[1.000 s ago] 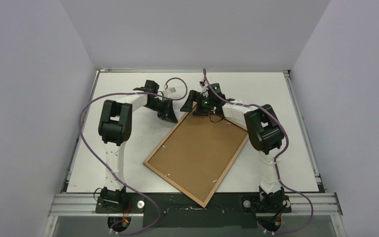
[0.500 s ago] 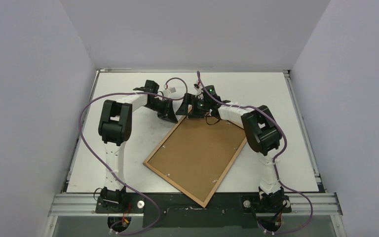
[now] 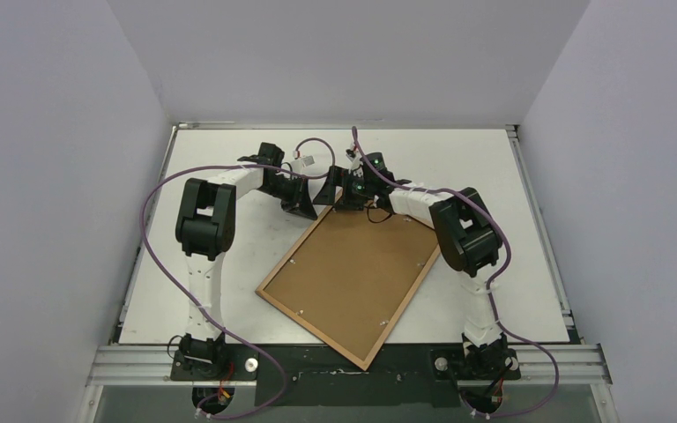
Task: Put the photo into the frame
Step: Install the photo frame at the center of the board.
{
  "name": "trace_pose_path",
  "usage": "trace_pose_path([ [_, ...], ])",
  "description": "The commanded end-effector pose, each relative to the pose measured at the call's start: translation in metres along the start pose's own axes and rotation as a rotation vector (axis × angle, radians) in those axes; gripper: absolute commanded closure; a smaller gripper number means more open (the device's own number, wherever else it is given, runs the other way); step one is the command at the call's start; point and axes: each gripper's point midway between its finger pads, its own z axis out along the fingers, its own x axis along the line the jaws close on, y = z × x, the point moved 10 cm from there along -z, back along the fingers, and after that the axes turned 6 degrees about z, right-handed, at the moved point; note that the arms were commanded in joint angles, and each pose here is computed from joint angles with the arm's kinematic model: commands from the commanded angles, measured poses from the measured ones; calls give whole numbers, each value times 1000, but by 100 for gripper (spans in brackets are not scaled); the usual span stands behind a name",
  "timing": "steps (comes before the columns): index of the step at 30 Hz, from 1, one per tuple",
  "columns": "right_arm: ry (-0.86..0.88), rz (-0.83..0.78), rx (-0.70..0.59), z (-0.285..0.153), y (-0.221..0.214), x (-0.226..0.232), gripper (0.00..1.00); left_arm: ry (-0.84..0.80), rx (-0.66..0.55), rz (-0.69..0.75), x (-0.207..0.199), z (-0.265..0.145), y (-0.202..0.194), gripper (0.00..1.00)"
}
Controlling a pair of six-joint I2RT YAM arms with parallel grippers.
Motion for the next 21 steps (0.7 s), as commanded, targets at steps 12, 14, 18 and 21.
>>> trace_pose_path([
  [12, -86, -24, -182, -64, 47, 4, 10, 79, -2, 48, -4, -11, -3, 97],
  [14, -177, 11, -237, -94, 52, 0, 10, 73, -18, 45, -6, -17, 0, 94],
  [18, -393, 122, -302, -135, 33, -26, 10, 74, -70, 67, -14, -34, 13, 76],
  [21, -535, 164, -317, -154, 11, -36, 10, 73, -94, 92, -19, -40, 24, 63],
])
